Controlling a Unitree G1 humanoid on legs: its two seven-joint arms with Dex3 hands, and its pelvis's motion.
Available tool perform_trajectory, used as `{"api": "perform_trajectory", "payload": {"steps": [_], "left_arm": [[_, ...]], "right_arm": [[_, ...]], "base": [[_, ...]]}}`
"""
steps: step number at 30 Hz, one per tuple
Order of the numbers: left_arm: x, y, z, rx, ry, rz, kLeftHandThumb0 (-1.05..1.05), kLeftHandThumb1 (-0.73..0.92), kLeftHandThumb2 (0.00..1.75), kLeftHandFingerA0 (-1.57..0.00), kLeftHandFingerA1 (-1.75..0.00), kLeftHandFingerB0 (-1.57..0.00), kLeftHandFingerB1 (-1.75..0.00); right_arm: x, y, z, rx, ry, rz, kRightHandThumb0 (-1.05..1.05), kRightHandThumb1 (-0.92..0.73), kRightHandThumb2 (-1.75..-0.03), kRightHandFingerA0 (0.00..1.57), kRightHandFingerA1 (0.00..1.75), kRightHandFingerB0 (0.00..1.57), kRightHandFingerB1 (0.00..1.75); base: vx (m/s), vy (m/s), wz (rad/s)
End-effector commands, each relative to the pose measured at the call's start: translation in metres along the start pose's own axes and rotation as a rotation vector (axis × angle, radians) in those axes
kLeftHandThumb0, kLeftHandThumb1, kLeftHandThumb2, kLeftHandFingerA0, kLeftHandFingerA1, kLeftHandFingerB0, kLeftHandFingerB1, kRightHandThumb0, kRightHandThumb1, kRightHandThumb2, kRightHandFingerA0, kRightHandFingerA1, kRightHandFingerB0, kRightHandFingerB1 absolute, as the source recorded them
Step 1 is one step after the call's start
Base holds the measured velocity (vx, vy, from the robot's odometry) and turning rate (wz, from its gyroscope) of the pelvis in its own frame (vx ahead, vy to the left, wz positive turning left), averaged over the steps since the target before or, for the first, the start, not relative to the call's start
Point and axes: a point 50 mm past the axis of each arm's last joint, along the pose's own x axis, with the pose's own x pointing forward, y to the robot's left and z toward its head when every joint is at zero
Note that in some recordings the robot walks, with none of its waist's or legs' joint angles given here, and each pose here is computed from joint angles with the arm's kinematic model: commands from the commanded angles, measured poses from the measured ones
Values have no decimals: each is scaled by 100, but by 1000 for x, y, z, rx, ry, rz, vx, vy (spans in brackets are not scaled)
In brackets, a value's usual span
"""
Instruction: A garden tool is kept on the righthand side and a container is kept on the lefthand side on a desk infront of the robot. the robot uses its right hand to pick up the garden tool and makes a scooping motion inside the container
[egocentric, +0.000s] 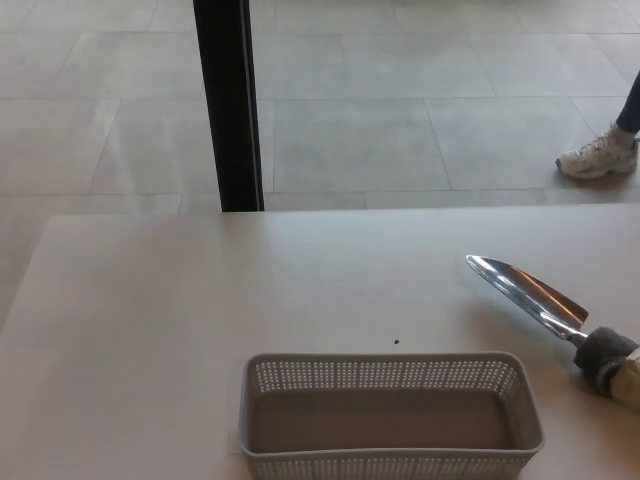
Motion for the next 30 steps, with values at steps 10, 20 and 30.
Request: {"api": "perform_trajectory", "payload": {"steps": [10,20,30], "left_arm": [[0,7,4,-29,-31,1,-51,67,60,-63,-60,-56,-46],[1,9,12,-21,-58,5,-56,67,60,-70,-64,-63,-46],[1,6,13,-73,-55,5,-53,64,59,-67,-62,-60,-46]], "right_arm": [[-27,-93,190,409,-705,-225,-98,-70,-106,0,6,0,2],[-106,-69,303,2,-1175,-249,-105,-67,-107,0,16,0,12],[-94,10,339,-565,-1132,-90,-103,-64,-106,0,11,0,0]], "base": [[0,0,0],[0,0,0],[0,0,0]]}}
